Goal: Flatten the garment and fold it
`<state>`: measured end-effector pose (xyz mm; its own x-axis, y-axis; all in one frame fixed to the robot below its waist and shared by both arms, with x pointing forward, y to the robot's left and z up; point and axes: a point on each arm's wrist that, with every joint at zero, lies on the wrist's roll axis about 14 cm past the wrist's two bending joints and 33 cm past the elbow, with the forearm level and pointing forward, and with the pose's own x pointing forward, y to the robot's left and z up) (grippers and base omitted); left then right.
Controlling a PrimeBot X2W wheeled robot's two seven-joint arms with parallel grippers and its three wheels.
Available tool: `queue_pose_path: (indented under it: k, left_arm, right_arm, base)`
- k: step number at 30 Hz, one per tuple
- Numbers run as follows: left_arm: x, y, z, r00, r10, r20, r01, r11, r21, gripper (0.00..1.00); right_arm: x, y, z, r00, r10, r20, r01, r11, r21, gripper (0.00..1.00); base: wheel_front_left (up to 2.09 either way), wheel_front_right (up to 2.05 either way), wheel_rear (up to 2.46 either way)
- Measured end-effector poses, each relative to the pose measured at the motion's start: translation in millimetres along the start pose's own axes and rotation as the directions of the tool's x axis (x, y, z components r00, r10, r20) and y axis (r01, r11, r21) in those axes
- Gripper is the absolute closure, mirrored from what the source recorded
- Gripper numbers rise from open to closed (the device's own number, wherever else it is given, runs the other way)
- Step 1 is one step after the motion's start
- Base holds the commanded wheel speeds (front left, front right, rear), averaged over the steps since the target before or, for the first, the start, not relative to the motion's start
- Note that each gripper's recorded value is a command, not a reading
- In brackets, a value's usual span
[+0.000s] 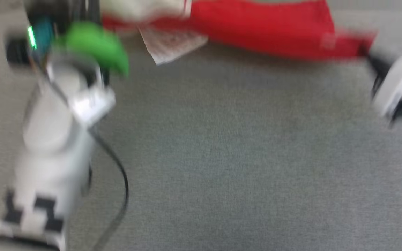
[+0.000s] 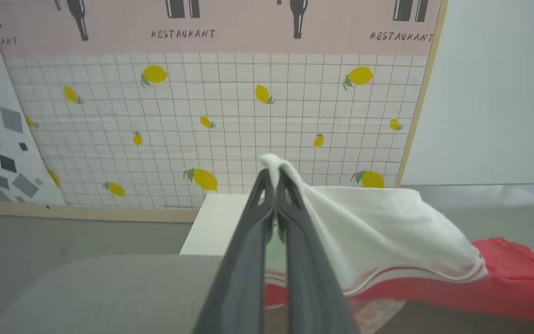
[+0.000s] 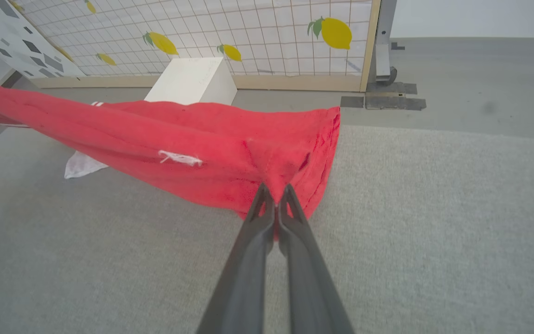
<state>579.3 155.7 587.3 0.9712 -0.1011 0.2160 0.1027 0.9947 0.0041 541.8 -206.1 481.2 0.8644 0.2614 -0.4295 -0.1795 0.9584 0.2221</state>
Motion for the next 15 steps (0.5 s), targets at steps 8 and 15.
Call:
queue_pose_path:
  k: [8, 15]
  left_arm:
    - [-155, 19, -71, 0.944, 0.151, -0.294, -0.197, 0.971, -0.133, 1.0]
    - [-267, 20, -103, 0.818, 0.191, -0.542, -0.322, 0.934, -0.157, 1.0]
  right_arm:
    - [-71, 12, -96, 0.993, 0.01, -0.116, 0.002, 0.994, 0.107, 1.0]
    - [-129, 9, -154, 0.976, -0.024, -0.215, 0.048, 0.993, 0.107, 1.0]
  base:
    - [0.0, 0.0, 0.0]
    - [0.0, 0.0, 0.0]
